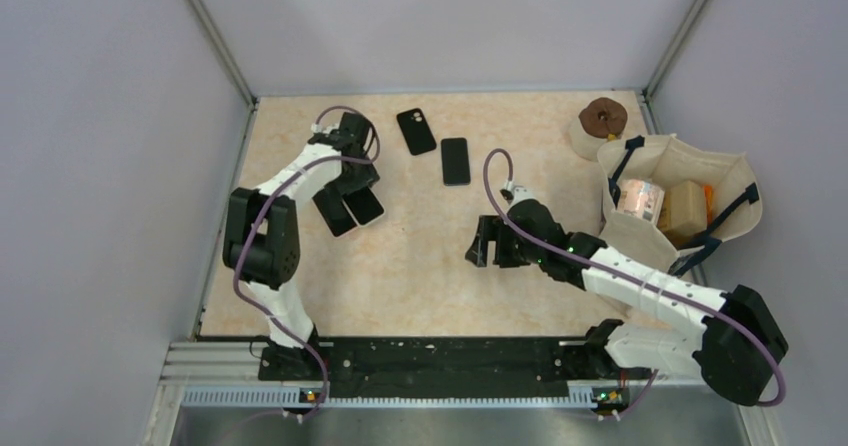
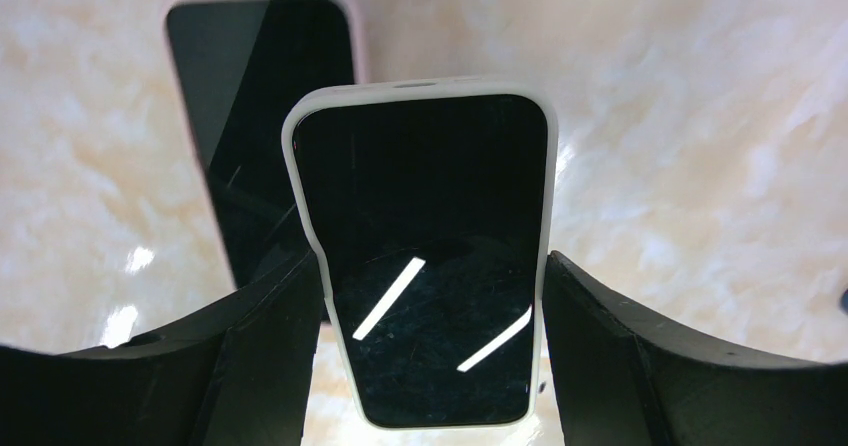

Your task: Put the phone into the phone case

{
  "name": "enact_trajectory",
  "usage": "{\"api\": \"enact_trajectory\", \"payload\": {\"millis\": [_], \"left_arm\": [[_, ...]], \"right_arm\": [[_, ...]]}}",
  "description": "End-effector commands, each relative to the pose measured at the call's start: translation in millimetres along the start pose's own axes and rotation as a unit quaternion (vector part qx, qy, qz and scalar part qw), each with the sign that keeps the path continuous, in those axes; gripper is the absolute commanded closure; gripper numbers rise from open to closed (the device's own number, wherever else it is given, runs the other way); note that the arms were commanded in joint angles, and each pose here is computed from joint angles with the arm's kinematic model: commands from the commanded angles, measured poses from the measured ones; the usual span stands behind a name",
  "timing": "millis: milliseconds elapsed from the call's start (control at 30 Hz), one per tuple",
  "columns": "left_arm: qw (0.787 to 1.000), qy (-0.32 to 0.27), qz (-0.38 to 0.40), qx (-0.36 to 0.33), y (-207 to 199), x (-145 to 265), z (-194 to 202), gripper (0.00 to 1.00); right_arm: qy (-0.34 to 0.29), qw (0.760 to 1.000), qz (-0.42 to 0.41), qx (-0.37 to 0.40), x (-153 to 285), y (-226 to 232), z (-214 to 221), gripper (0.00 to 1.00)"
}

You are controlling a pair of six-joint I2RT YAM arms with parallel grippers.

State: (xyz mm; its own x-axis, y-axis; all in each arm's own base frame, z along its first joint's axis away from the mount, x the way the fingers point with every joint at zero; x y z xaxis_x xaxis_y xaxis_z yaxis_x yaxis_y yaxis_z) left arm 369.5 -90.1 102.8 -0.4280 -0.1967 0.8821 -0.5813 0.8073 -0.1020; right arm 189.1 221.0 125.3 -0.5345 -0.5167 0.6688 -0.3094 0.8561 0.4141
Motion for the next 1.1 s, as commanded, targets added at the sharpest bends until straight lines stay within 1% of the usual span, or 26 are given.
{"api": "enact_trajectory", "payload": {"millis": [0,233,433,467,500,633,667,700,800,900,1000,1033,1067], "left_arm": [[0.998,-0.02,0.05,-0.028,-32,-3,-35,0.78],[0.998,0.002,0.041,-0.039,-42,-35,-46,0.76],[0.999,0.024,0.03,-0.037,-37,-55,-36,0.74],[0.999,0.025,0.03,-0.035,-36,-57,-34,0.7],[0.999,0.025,0.033,-0.034,-36,-57,-33,0.57],[0.998,0.027,0.051,-0.037,-39,-55,-35,0.22],[0.997,0.024,0.055,-0.038,-40,-53,-36,0.08],[0.997,0.021,0.064,-0.038,-42,-49,-40,0.02],[0.996,0.006,0.084,-0.036,-47,-32,-51,0.01],[0.993,-0.023,0.109,-0.029,-57,-11,-70,0.02],[0.988,-0.048,0.148,-0.01,-76,1,-87,0.13],[0.988,-0.053,0.148,0.001,-82,-1,-92,0.24],[0.988,-0.053,0.148,0.011,-89,-5,-96,0.28]], "right_arm": [[-0.019,1.0,-0.009,0.005,-3,6,-15,0.21],[-0.019,1.0,-0.001,0.006,-8,6,-19,0.21],[-0.025,0.999,0.014,0.013,-16,8,-32,0.19],[-0.027,0.999,0.018,0.014,-18,7,-35,0.19],[-0.028,0.999,0.023,0.016,-20,6,-39,0.19],[-0.038,0.998,0.043,0.012,-32,1,-57,0.16],[-0.038,0.998,0.046,0.012,-35,0,-62,0.16],[-0.039,0.998,0.051,0.01,-39,-2,-67,0.16],[-0.044,0.997,0.063,0.006,-50,-8,-83,0.15],[-0.047,0.997,0.069,-0.003,-57,-13,-95,0.16],[-0.054,0.996,0.071,-0.011,-57,-14,-102,0.16],[-0.056,0.996,0.071,-0.013,-56,-13,-103,0.16],[-0.056,0.996,0.07,-0.015,-55,-12,-103,0.17]]}}
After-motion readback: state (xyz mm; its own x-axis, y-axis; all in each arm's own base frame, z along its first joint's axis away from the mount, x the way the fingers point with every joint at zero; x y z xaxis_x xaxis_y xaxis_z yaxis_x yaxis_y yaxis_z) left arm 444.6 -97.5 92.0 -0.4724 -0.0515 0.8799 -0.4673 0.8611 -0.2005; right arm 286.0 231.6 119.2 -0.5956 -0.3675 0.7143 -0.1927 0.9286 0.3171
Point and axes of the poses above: each gripper's point midway between its finger pads, its own x axis back along the fingers, its own y axis along the line the jaws close on, z = x × y, the point moved 3 cm from there along x, back along the fingers, and after that the axes turned 5 degrees about x, right-handed, at the moved point
